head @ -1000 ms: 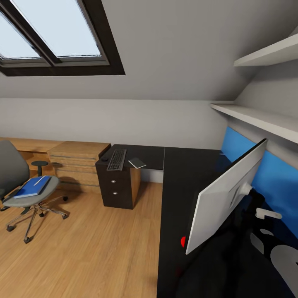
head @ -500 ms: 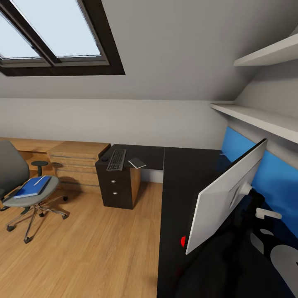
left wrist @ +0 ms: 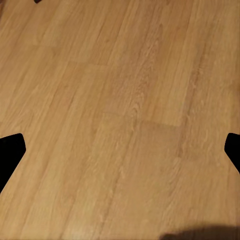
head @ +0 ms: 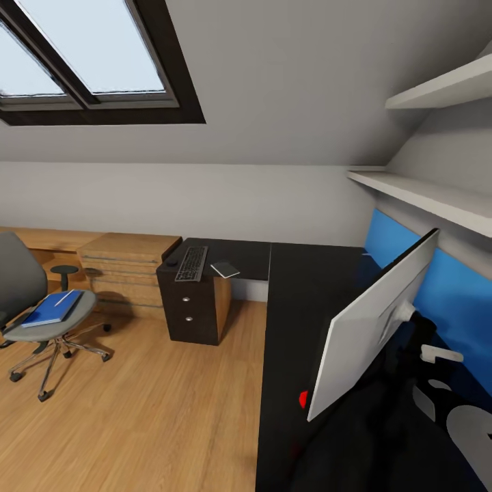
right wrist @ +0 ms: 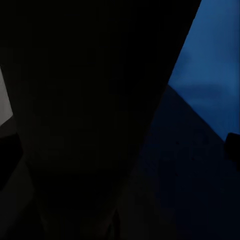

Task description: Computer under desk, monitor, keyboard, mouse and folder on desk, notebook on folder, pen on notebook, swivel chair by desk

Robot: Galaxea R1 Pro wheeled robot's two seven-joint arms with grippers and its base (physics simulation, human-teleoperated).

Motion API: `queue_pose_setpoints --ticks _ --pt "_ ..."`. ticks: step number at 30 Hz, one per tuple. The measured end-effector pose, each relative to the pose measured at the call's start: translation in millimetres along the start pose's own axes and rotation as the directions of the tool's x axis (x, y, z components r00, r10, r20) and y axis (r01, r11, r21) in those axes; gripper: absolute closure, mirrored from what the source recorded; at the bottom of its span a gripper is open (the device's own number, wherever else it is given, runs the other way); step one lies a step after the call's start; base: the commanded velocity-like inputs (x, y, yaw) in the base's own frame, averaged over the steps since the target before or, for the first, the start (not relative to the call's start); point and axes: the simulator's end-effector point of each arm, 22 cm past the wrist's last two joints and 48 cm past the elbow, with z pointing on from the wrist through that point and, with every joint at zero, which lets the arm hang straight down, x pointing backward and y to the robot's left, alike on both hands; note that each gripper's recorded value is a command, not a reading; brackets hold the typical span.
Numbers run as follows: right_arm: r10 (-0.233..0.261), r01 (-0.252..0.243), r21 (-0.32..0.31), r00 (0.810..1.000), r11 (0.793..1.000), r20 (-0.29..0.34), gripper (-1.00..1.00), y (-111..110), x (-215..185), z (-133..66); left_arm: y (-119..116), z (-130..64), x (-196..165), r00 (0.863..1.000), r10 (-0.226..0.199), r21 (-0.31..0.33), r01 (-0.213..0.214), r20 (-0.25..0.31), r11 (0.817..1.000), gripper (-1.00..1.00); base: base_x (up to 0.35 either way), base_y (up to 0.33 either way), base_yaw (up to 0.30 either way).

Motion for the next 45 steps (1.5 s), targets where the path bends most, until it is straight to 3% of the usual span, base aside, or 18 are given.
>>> queue_pose_setpoints --ticks 12,21,25,35,41,45 --pt "-0.002 0.002 -0.001 1.000 1.000 0.000 -1.00 0 0 0.1 0 0.1 0 1.000 0.000 0.001 0.000 0.000 1.000 -1.00 -0.022 0.000 0.000" --pt "0.008 -0.008 0.005 1.000 1.000 -0.003 -1.00 -1 1 0.3 0 0.3 0 1.000 0.000 0.001 0.000 -0.001 1.000 -1.00 -0.288 0.000 0.000" --pt "-0.012 0.012 -0.003 1.000 1.000 0.001 -1.00 1 1 0.1 0 0.3 0 1.000 0.000 0.002 0.000 -0.001 1.000 -1.00 -0.331 0.000 0.000" --pt "-0.016 0.016 -0.023 1.000 1.000 0.001 -1.00 15 2 -2.0 0 0.4 0 1.000 0.000 0.002 0.000 0.000 1.000 -1.00 -0.333 0.000 0.000" --pt "-0.016 0.014 -0.044 0.999 0.999 -0.052 -1.00 23 7 -1.2 -1 0.4 0 1.000 0.001 0.003 -0.001 0.000 1.000 -1.00 -0.332 0.047 0.000" --pt "0.003 -0.008 -0.084 0.998 0.996 -0.066 -1.00 45 -9 0.9 -1 0.3 0 1.000 0.001 0.003 -0.001 -0.001 1.000 -1.00 -0.254 0.017 0.000"
